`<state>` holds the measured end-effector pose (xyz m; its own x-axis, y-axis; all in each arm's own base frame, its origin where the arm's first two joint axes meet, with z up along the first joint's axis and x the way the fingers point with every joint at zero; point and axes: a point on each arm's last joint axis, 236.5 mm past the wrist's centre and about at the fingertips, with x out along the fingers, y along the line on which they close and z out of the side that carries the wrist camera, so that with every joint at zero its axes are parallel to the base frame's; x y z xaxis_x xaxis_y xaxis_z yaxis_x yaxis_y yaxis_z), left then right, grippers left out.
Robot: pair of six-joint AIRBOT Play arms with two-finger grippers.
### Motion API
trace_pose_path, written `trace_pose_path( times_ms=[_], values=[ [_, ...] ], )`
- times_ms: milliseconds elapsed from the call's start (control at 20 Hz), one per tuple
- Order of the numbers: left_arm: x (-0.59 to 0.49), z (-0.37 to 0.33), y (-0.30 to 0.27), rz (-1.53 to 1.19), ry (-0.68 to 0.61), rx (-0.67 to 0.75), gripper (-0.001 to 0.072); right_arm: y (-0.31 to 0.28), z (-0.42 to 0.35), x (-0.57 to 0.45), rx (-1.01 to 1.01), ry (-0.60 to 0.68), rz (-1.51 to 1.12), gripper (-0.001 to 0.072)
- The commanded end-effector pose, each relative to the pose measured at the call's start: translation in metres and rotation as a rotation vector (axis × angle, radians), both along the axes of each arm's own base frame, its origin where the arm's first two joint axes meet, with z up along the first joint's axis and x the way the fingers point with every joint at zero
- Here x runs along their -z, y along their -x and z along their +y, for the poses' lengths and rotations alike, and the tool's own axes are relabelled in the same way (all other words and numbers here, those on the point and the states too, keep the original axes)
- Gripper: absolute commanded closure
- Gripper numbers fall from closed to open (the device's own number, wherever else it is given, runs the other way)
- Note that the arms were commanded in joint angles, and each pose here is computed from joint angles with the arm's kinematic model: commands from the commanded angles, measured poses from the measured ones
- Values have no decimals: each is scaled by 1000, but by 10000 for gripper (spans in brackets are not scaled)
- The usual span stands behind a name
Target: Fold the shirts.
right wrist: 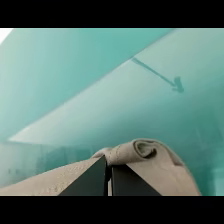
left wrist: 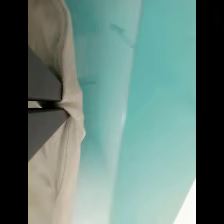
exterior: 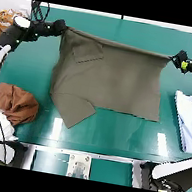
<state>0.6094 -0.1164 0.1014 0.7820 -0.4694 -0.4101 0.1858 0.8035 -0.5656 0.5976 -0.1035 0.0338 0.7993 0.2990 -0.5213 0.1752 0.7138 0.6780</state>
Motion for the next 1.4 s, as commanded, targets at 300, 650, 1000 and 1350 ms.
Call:
trace_pose_path(
  times_ms=[300,650,1000,1350],
  values=[
    [104,2,78,396,-204,178,679,87,34,84,-246,-19,360,701],
    [143,-2,110,513,-196,217,679,124,34,103,-246,9,473,699],
    [145,-11,155,671,-165,338,160,148,35,94,-263,-82,562,468],
    [86,7,204,878,-111,438,634,217,27,52,-281,-238,682,697]
  ],
)
